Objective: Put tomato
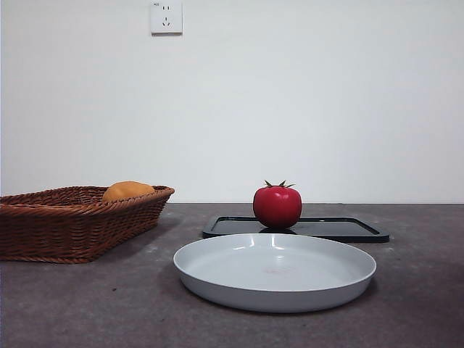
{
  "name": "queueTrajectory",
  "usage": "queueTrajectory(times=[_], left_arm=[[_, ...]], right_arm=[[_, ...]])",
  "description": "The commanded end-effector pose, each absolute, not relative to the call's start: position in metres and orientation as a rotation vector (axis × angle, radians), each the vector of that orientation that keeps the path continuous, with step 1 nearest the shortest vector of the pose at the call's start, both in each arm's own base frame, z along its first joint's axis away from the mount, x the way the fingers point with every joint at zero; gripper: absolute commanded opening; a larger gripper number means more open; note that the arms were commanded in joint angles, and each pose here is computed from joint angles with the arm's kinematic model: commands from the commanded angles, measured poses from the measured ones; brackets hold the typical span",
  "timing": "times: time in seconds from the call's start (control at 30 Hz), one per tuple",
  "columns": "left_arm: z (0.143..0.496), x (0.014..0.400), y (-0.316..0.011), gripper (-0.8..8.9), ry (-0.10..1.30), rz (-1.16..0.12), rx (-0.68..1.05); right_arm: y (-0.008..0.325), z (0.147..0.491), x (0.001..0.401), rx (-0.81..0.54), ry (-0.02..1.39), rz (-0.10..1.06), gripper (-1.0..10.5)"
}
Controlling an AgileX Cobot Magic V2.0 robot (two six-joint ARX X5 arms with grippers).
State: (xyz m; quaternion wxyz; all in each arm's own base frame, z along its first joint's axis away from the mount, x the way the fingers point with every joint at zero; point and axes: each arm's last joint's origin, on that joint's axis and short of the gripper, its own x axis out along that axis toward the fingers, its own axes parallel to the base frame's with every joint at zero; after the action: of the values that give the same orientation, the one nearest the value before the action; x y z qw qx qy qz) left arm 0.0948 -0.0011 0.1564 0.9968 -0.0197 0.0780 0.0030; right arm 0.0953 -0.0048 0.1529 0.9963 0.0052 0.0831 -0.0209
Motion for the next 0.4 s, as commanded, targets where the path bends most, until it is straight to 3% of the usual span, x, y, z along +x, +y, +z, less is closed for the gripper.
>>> queueTrajectory(times=[0.03,0.4], left_arm=[[0.1493,0.0956,-0.0011,0.3,0.179,0.006,-0.033],[0.1493,0.0956,-0.0011,0.3,0.179,0.006,-0.033]], right_arm=[[-0.0053,0.1497,0.0957,0.027,0.172,-0.052,0.2],[-0.0052,0.1523,0.0961,0.025,0.145,-0.049,0.2]])
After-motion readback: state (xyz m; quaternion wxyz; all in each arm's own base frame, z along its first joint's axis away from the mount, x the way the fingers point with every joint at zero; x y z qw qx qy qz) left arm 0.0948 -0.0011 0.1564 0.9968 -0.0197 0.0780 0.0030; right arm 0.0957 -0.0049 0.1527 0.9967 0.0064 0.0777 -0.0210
